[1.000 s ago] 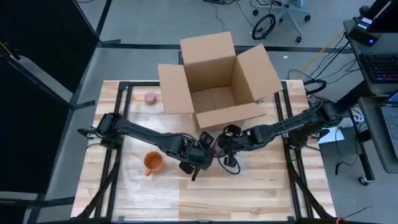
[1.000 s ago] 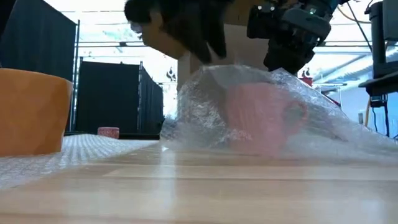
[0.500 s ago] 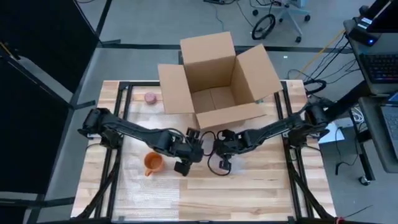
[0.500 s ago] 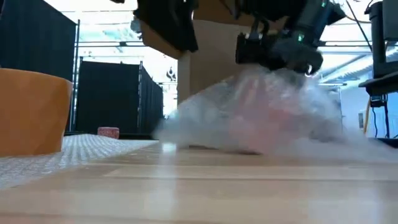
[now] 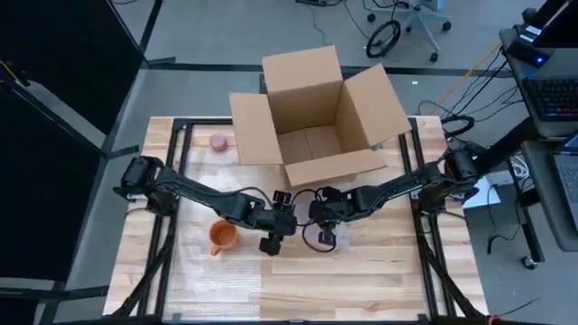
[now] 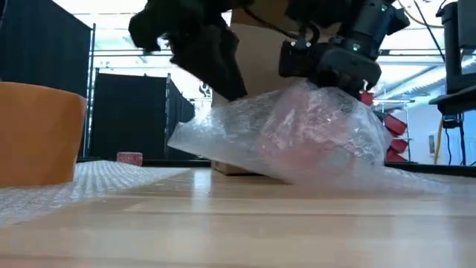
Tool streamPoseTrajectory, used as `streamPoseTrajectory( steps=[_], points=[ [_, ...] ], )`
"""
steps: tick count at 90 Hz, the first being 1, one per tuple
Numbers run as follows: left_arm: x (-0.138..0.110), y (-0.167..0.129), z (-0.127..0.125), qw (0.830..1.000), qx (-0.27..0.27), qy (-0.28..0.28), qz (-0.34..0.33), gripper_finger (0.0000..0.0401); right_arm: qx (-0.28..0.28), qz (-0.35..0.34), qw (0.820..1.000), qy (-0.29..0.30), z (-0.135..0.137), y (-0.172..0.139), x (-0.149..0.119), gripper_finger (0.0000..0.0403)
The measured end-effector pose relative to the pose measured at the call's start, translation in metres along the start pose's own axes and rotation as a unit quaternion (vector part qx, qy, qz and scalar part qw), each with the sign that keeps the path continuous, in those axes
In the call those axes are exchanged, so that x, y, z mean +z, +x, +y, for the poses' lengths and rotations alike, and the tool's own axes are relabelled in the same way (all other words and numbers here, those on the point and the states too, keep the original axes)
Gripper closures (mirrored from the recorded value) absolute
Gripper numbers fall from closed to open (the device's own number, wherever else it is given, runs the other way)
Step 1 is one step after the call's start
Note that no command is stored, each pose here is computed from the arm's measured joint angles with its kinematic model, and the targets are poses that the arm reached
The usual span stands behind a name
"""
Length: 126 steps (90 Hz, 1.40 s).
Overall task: Wrap mug
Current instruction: Wrap the pink cup with the bubble wrap
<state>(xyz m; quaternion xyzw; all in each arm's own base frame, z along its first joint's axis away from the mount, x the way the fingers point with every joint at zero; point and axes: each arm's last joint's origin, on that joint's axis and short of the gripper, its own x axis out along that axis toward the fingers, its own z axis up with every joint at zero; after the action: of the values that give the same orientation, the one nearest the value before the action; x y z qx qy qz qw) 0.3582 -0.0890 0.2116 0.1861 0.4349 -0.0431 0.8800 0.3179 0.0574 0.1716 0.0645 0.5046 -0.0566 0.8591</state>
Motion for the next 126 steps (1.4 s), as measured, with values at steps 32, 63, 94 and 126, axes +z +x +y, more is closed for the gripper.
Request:
streamPoseTrajectory(
  steps=[32, 63, 94, 126],
  points=[
    [-0.034, 0.041, 0.021, 0.995, 0.016, -0.062, -0.071, 0.0221, 0.014, -0.004, 1.0, -0.016, 0.001, 0.0, 0.001, 0.0402],
    [-0.032, 0.068, 0.01, 0.985, -0.09, -0.089, -0.121, 0.0221, 0.056, 0.002, 0.997, -0.05, 0.01, -0.003, 0.0, 0.0403],
    [-0.016, 0.058, -0.04, 0.976, -0.128, -0.069, -0.165, 0.0221, 0.108, 0.013, 0.991, -0.073, 0.054, -0.013, -0.015, 0.0403],
    [-0.012, 0.042, -0.033, 0.983, -0.076, -0.073, -0.15, 0.0221, 0.113, 0.034, 0.99, -0.082, 0.07, -0.021, -0.022, 0.0403]
  ],
)
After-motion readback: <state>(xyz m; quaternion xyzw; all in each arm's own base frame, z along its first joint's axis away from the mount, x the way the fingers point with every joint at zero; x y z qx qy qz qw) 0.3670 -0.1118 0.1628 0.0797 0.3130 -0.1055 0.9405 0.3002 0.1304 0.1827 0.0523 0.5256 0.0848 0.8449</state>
